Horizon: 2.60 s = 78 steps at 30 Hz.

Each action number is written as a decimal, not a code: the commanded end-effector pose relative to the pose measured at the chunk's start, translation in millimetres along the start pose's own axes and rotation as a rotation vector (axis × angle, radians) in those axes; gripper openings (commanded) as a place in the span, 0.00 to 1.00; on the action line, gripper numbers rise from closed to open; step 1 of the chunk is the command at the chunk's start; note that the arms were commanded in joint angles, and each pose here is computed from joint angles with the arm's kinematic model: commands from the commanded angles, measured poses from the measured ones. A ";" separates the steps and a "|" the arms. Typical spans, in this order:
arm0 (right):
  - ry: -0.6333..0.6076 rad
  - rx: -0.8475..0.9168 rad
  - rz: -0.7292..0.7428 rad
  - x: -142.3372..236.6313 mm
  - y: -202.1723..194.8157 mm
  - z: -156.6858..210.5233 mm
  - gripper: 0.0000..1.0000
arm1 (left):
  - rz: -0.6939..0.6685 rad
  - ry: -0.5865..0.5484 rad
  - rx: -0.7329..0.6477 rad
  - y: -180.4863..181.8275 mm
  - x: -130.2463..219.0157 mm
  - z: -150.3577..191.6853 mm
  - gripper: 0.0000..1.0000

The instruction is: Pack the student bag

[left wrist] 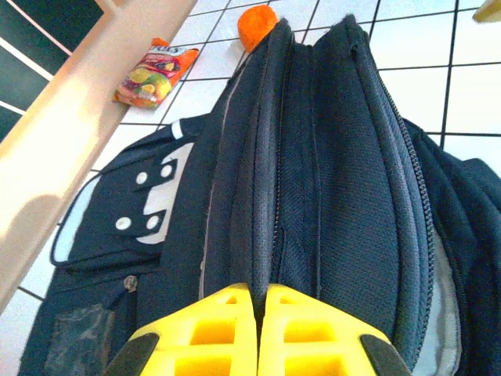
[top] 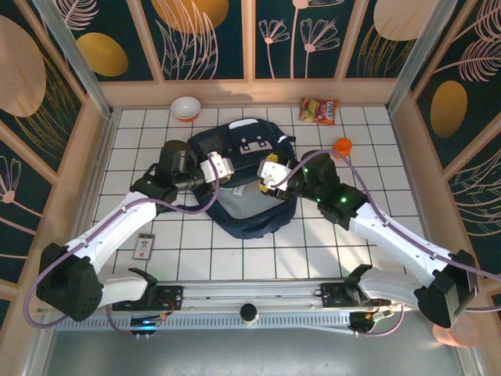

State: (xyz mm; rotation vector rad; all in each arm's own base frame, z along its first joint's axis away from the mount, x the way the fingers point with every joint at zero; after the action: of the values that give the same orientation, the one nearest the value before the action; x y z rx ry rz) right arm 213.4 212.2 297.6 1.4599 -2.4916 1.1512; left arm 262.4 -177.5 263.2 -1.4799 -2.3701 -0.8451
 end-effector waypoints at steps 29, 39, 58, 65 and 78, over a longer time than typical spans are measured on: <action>-0.113 0.069 -0.079 -24.1 -32.2 16.6 0.00 | 0.011 0.103 0.347 30.2 8.0 112.7 0.59; -0.116 0.049 -0.081 -26.2 -32.9 18.2 0.00 | 0.189 0.154 0.294 38.4 -25.8 137.2 0.65; -0.067 -0.044 -0.069 -35.6 -26.0 34.1 0.00 | 0.279 0.052 0.345 9.8 -32.1 122.6 0.29; -0.063 -0.040 -0.067 -32.3 -24.9 34.5 0.00 | 0.170 0.126 0.387 13.2 -26.5 131.3 0.51; -0.043 -0.069 -0.073 -30.1 -20.5 39.2 0.00 | 0.176 0.072 0.504 29.7 -33.4 126.3 0.36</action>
State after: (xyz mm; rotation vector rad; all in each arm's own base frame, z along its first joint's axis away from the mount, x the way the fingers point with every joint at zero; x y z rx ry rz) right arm 262.1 207.2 257.8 1.5523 -2.3769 1.0591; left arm 312.2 -116.6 142.5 -1.3221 -2.1127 -0.2550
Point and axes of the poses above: each hand's point on the last joint's axis, 136 mm out from that joint toward the fingers, its own x axis back along the fingers, its own y axis along the line the jaws close on, z = x × y, the point moved 9 cm from there along x, back along the fingers, and after that the axes turned 1 degree about -x, right-handed, at the moved point
